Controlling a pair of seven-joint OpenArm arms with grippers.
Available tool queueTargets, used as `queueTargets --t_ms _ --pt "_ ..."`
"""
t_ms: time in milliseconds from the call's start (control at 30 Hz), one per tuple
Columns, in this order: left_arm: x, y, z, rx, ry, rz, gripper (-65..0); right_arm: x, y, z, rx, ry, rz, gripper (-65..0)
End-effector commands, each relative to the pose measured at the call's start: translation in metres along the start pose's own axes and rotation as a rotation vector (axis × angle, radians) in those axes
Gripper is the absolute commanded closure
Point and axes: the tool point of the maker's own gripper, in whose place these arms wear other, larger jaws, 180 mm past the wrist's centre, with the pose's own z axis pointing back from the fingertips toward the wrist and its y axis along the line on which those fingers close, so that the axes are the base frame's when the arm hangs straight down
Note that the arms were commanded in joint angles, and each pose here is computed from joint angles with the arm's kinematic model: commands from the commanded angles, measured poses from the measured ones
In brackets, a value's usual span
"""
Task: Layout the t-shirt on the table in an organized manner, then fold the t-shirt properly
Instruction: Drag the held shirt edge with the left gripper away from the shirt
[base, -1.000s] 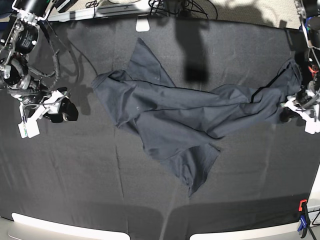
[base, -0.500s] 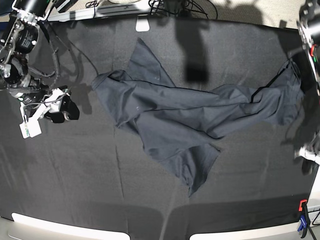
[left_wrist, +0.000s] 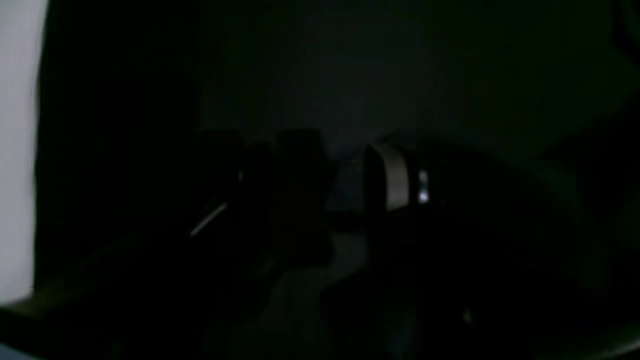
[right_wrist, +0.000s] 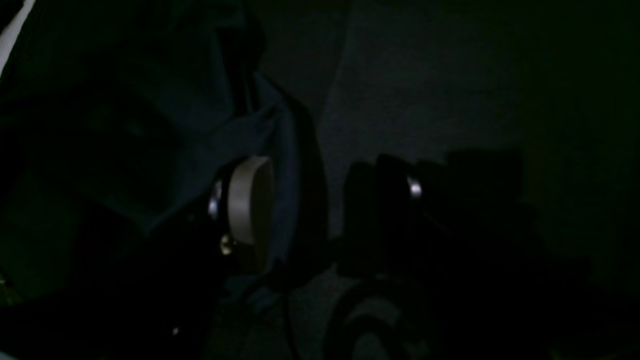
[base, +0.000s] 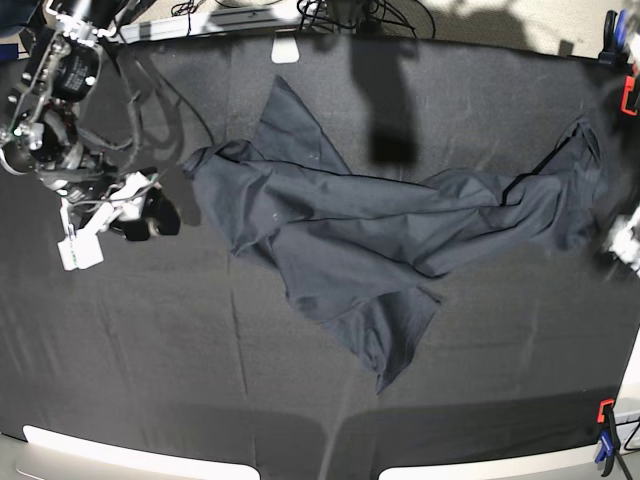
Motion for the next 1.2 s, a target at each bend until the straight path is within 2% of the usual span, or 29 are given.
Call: queueTargets --t_ms 0,133,300,400,467,533,567,667,833,933,1033,1167 --pt "0.015 0.003 0.006 0.002 -0.059 -0.007 -27.3 0.018 0.001 0.004 0.01 -0.058 0.03 -32.0" --pt "-0.014 -0.014 -0.004 -0.033 -0.056 0.032 -27.2 0.018 0.002 0.004 0.01 -0.058 0.03 -32.0" --pt "-0.019 -0.041 -0.02 -0.087 -0.07 0.074 -26.5 0.018 0.002 0.004 0.012 -0.059 0.029 -32.0" --pt "-0.017 -0.053 -0.028 -0.112 -0.084 0.089 -23.7 0.018 0.002 0.004 0.012 -0.058 0.029 -32.0" --pt "-0.012 -0.056 -0.029 -0.116 -0.11 0.095 -16.7 0.018 0.002 0.004 0.012 -0.058 0.029 -32.0" --pt "-0.002 -0.054 -0.027 -0.111 -0.163 0.096 -3.9 0.018 0.002 0.004 0.012 -0.059 0.029 -32.0" --pt "0.006 -0.051 -0.025 -0.106 -0.202 0.095 0.0 0.018 0.002 0.004 0.013 -0.059 0.029 -32.0" --pt "0.044 -0.039 -0.014 -0.077 -0.356 0.078 0.0 0.018 0.003 0.004 0.017 -0.06 0.04 -32.0" --pt "0.121 -0.006 -0.001 0.124 -0.508 0.003 0.0 0.019 0.003 0.004 0.018 -0.062 0.041 -32.0" --pt "0.172 -0.006 0.013 0.164 -0.636 -0.038 0.0 0.019 0.003 0.004 0.017 -0.062 0.041 -32.0" --pt "0.205 -0.002 0.021 0.226 -0.714 -0.03 0.0 0.018 0.003 0.004 0.018 -0.061 0.043 -32.0" --pt "0.241 -0.011 0.035 0.222 -0.839 -0.031 0.0 0.018 0.003 0.004 0.018 -0.061 0.043 -32.0"
